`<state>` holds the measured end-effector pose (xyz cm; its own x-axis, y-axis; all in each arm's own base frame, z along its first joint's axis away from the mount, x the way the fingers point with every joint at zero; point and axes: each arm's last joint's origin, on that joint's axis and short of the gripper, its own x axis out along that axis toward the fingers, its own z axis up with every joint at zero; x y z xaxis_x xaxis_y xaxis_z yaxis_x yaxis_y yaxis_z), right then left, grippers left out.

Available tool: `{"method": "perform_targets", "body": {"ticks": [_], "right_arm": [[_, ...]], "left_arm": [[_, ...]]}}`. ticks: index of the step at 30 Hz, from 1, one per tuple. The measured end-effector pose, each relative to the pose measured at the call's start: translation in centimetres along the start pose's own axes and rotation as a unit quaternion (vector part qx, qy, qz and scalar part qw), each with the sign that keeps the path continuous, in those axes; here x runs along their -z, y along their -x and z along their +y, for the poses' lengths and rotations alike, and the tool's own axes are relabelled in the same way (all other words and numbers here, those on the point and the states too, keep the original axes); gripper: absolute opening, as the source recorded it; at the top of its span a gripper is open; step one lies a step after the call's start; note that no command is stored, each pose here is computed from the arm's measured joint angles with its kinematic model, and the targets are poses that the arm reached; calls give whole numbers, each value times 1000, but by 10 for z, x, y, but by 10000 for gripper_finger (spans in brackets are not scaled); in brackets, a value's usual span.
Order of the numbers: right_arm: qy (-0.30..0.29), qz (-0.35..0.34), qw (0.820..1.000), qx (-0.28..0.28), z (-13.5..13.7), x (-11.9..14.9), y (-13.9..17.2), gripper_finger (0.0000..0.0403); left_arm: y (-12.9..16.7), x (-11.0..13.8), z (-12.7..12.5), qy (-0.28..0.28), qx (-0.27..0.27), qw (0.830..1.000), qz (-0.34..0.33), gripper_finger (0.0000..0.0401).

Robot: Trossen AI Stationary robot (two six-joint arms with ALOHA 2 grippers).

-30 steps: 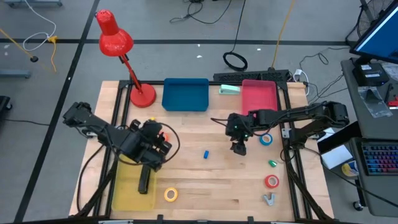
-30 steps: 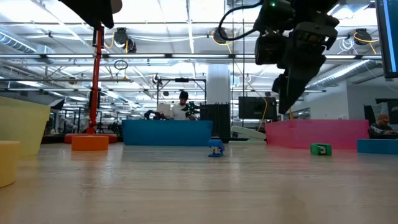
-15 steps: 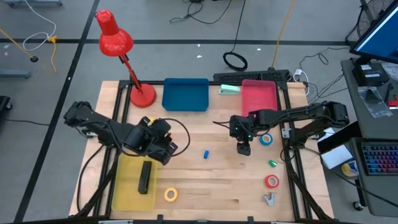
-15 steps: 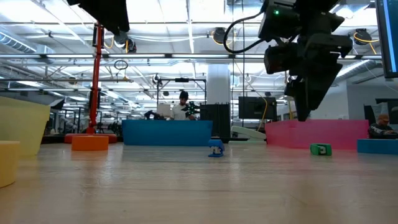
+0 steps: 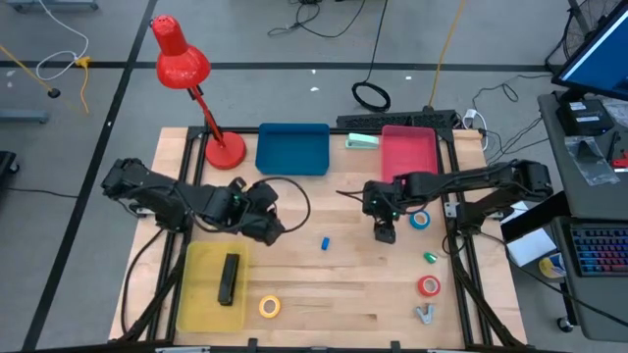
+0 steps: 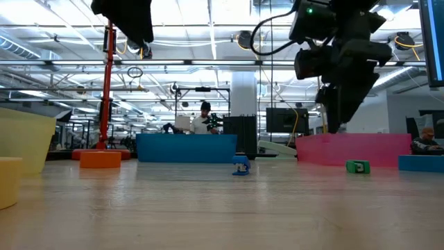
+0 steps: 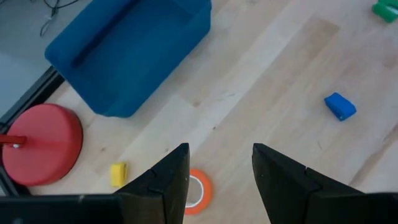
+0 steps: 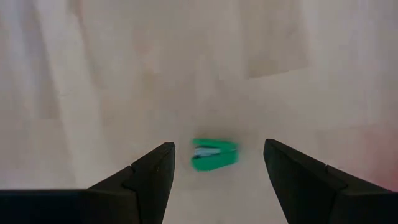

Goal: Pick and place Stapler, Stapler remover, tape
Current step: Put the light blue stapler into the yellow bin

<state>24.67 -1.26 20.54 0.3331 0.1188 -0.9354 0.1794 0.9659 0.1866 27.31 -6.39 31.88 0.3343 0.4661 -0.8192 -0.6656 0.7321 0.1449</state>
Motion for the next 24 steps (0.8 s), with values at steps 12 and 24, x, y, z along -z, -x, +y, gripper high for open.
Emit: {"method": "perform_targets", "body": {"ticks": [12, 24], "right_arm": [[7, -223, 968, 118, -37, -15, 61, 238], [-48, -303, 941, 143, -112, -22, 80, 238]], "left_arm": [[-45, -10, -6, -21, 89, 996, 2, 172], [-104, -23, 6, -8, 212, 977, -30, 172]]}}
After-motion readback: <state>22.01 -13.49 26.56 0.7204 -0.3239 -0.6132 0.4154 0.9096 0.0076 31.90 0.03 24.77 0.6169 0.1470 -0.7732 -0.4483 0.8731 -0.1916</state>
